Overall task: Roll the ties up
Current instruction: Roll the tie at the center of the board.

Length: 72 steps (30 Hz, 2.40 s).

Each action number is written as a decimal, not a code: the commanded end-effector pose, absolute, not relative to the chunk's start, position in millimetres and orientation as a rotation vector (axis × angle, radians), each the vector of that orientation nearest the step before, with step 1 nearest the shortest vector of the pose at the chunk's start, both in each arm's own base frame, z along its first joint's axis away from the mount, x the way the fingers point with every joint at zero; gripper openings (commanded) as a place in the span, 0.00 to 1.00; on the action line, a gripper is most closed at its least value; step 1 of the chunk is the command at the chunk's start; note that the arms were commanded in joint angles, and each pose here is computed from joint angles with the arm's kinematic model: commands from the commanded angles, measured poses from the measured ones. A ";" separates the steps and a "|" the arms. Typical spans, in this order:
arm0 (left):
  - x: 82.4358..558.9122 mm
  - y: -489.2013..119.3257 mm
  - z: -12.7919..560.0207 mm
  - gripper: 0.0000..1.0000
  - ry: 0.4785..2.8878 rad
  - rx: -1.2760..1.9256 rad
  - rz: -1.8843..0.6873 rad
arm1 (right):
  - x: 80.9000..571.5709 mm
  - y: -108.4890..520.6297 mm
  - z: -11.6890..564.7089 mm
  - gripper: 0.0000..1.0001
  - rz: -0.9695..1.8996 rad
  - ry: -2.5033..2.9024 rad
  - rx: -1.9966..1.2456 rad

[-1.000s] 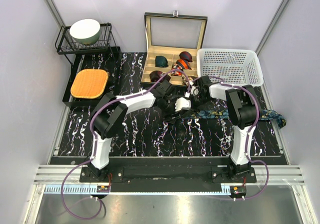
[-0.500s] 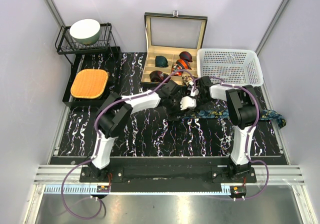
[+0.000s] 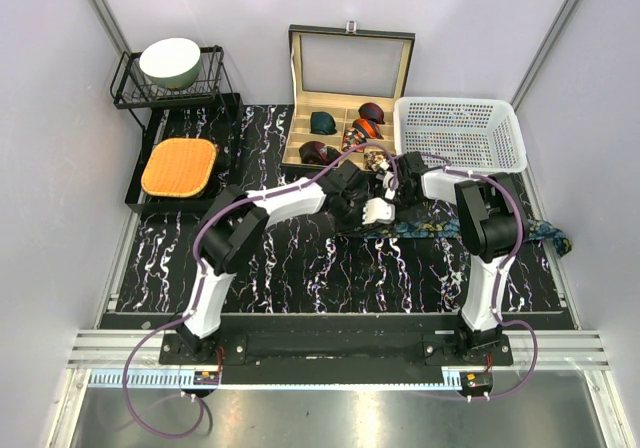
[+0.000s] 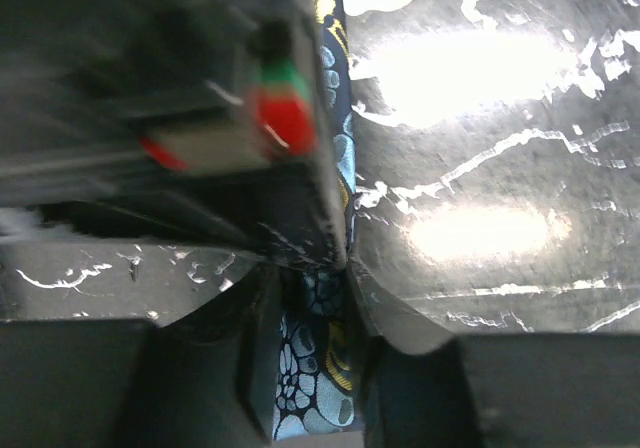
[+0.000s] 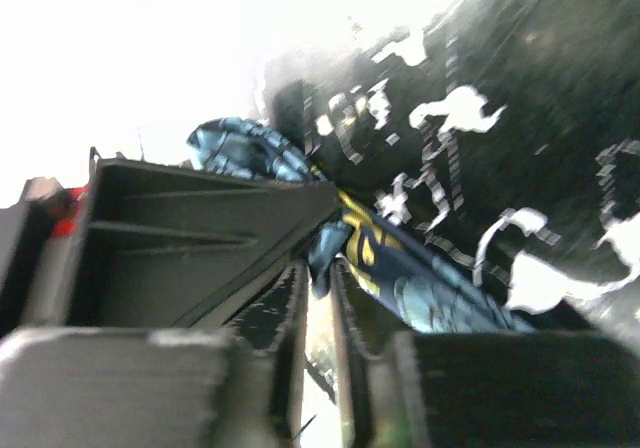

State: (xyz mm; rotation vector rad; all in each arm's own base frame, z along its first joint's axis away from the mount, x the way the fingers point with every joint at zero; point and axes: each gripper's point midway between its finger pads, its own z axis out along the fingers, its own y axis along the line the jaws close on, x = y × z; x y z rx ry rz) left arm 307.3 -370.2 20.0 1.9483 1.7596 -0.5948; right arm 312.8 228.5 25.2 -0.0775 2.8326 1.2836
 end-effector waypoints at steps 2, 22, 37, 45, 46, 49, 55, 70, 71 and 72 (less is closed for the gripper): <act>265.6 -328.9 -2.0 0.25 1.780 2.118 -0.642 | 321.5 232.6 81.2 0.25 1.334 2.716 -0.170; 271.4 -333.4 -1.6 0.23 1.868 2.032 -0.655 | 305.9 242.5 47.5 0.29 1.410 2.768 -0.115; 268.6 -331.9 -1.9 0.23 1.898 2.011 -0.668 | 306.8 252.8 38.0 0.29 1.498 2.724 -0.111; 269.4 -332.4 -2.8 0.23 1.905 2.002 -0.671 | 301.3 255.4 41.2 0.16 1.505 2.728 -0.144; 269.6 -331.9 -3.5 0.23 1.911 2.000 -0.668 | 301.4 254.4 38.8 0.13 1.491 2.735 -0.146; 270.1 -332.3 -2.6 0.26 1.920 1.988 -0.671 | 302.6 248.4 27.0 0.00 1.405 2.780 -0.144; 278.7 -326.9 12.8 0.52 1.933 1.871 -0.710 | 309.4 234.5 7.2 0.00 1.211 2.838 -0.148; 302.4 -319.6 51.3 0.67 1.806 1.622 -0.723 | 307.3 226.4 -11.6 0.00 1.128 2.880 -0.141; 300.8 -322.7 52.9 0.66 1.795 1.620 -0.744 | 307.3 226.3 -11.7 0.00 1.128 2.879 -0.143; 301.2 -325.0 53.8 0.66 1.786 1.617 -0.755 | 307.3 226.1 -11.4 0.00 1.126 2.879 -0.143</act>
